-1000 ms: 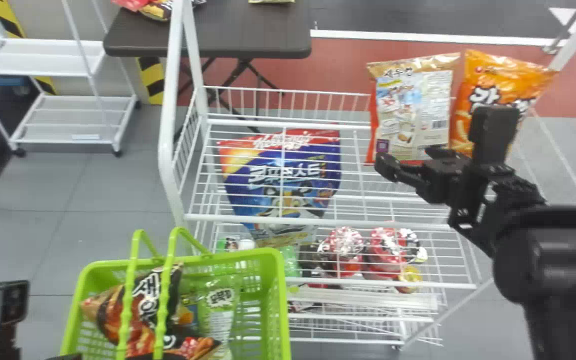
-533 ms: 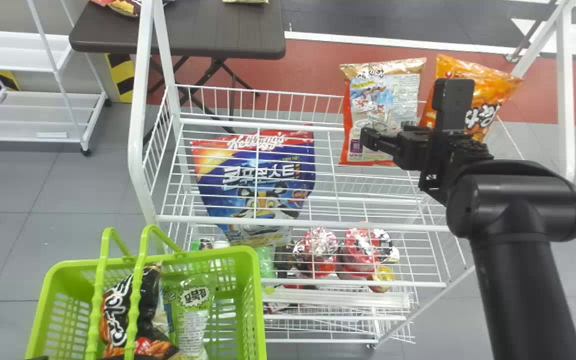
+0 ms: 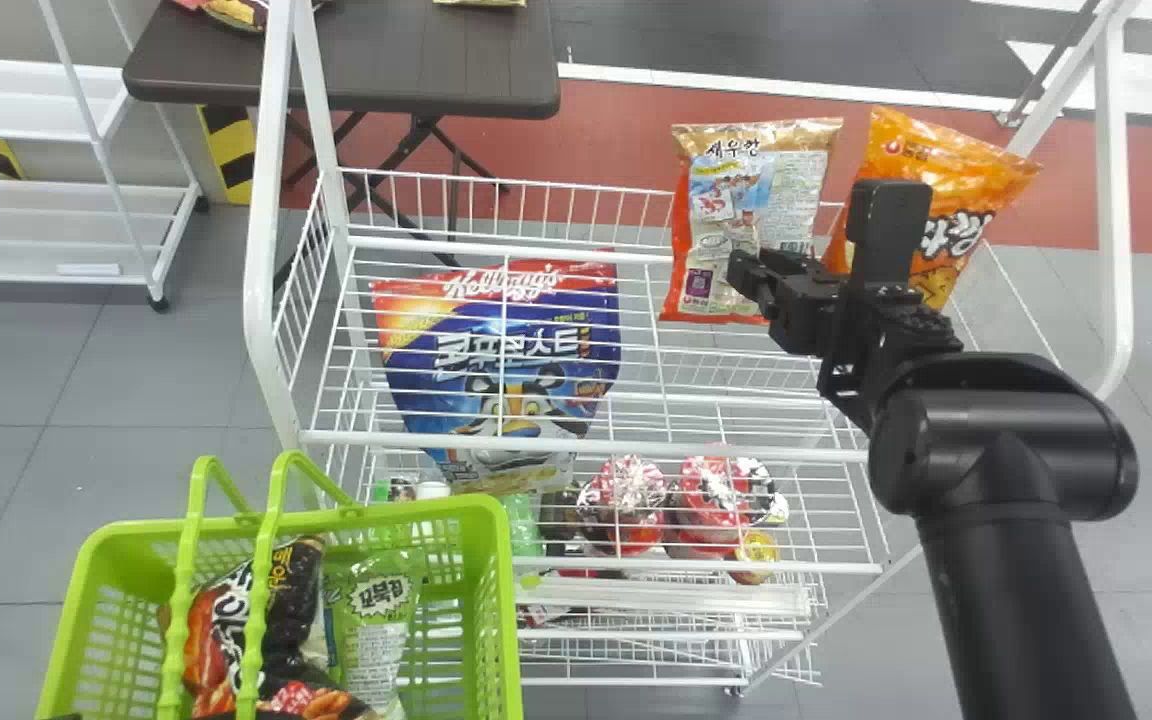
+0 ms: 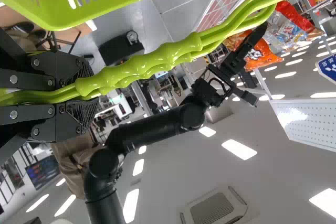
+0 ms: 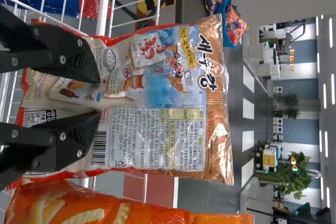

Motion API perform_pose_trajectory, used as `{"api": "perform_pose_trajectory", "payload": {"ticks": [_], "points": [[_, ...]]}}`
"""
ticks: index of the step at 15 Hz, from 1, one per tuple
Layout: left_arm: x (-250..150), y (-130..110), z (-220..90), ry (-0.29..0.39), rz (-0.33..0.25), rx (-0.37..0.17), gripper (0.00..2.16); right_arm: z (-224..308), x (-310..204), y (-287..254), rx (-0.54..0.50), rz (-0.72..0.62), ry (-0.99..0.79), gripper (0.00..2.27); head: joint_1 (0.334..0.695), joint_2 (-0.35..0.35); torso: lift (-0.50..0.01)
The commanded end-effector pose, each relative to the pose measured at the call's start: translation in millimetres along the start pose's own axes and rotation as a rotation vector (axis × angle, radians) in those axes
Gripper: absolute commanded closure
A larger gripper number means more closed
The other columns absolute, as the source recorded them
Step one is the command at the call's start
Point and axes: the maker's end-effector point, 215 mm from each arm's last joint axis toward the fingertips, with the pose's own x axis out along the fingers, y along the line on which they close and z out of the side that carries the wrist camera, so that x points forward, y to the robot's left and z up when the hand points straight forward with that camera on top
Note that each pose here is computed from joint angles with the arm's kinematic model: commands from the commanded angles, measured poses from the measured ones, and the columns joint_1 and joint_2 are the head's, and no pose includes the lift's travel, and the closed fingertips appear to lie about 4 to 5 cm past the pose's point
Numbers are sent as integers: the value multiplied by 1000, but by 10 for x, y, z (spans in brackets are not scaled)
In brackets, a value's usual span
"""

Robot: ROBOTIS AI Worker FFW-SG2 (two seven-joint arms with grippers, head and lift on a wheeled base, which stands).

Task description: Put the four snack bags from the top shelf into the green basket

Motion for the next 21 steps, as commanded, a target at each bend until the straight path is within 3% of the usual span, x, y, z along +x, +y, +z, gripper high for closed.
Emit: {"api": "perform_pose_trajectory", "payload": {"ticks": [1,8,13,17,18,21], "points": [[-7,-27,2,2,-8,2,2145,-11,-23,-6,1,6,-6,2256,695,-133,0],[-5,-27,0,4,-9,-3,2145,425,-670,323,32,103,-142,2256,695,-128,0],[-8,-17,14,0,-8,-5,2145,303,-1678,1434,120,368,-135,2256,695,-68,0],[-2,-18,18,-5,-10,-5,2145,-84,-2282,2481,173,604,-52,2256,695,92,0],[7,-20,15,-5,-12,-6,2145,-247,-2365,2668,202,658,-1,2256,695,172,0],[-10,-14,22,-8,-8,-5,2145,-670,-2539,3078,296,772,126,2256,695,283,0]]}}
